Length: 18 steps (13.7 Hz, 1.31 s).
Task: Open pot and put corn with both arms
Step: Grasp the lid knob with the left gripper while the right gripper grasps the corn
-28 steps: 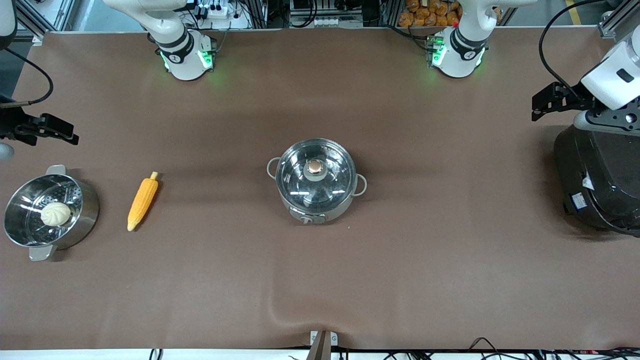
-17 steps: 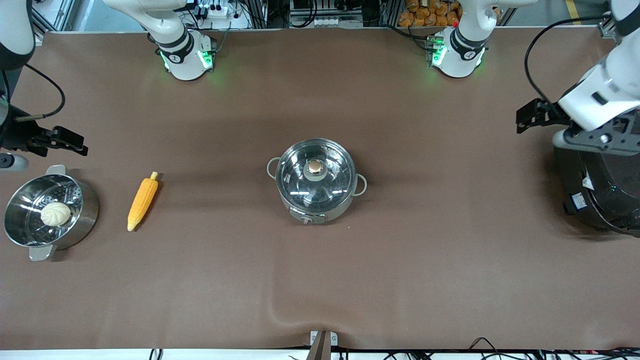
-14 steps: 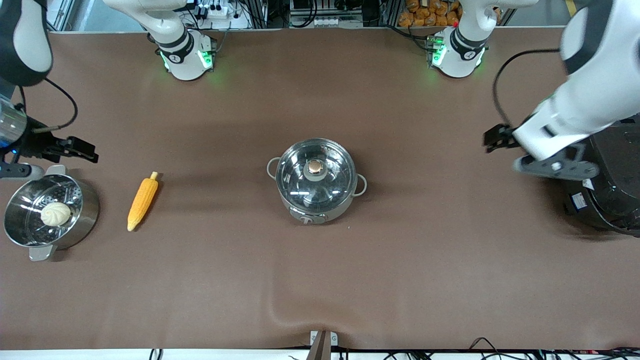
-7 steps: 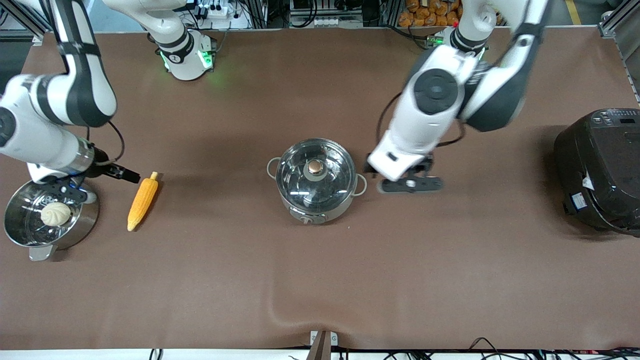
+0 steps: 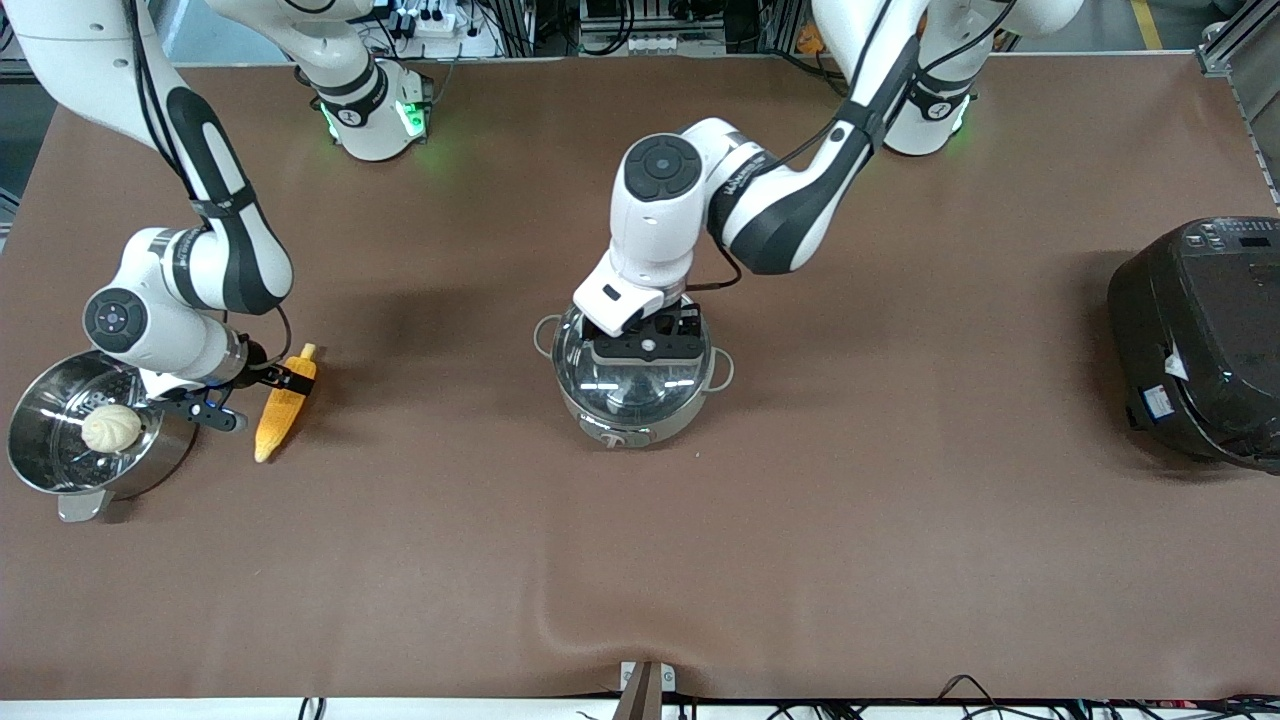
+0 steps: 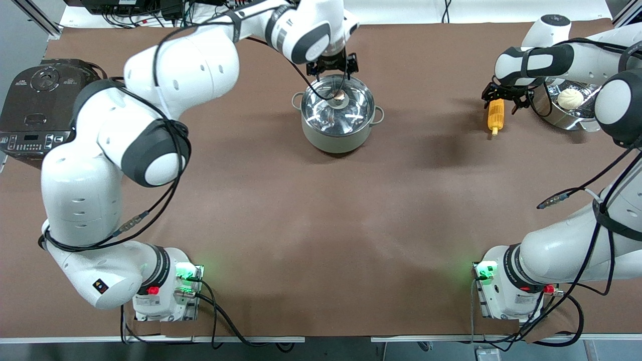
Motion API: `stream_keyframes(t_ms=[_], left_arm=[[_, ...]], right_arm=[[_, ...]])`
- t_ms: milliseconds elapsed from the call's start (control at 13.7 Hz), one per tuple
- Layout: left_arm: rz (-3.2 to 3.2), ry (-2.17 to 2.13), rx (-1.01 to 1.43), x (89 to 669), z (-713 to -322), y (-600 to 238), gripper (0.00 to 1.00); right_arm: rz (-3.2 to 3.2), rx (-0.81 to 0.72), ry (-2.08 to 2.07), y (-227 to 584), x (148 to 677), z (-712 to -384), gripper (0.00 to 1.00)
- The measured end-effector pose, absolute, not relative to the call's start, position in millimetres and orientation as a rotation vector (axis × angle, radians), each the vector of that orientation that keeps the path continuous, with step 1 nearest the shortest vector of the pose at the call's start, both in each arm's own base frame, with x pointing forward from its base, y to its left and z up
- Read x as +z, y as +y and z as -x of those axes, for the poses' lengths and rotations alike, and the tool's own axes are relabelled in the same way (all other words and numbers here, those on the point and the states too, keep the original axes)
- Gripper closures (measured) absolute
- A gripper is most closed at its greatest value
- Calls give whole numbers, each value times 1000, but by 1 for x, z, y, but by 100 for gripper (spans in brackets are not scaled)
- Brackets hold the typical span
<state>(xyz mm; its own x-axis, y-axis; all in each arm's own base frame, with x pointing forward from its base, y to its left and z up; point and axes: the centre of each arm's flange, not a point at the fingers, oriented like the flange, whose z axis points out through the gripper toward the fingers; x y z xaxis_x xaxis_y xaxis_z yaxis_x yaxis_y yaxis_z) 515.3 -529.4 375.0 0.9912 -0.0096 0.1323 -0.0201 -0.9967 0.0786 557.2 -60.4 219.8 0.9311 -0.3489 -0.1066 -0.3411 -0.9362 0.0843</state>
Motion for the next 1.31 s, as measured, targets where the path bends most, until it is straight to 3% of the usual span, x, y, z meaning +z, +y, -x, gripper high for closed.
stream_keyframes(t_ms=[365, 510, 729, 875, 1240, 1312], left_arm=[[-3094, -89, 200, 350, -503, -544, 0], [-3092, -98, 202, 351, -500, -547, 0], [-3096, -124, 194, 349, -491, -555, 0], [-3102, -139, 185, 345, -485, -559, 0], [-3112, -143, 173, 337, -484, -560, 0], [-3119, -141, 165, 336, -484, -559, 6]], right_arm=[[-3024, -137, -548, -65, 200, -561, 0], [-3028, -126, -528, -63, 197, -567, 18], [-3026, -151, -510, -65, 184, -568, 24], [-3025, -171, -499, -64, 175, -567, 38], [-3060, -109, -309, -59, 190, -586, 55], [-3063, -98, -283, -59, 197, -592, 62]])
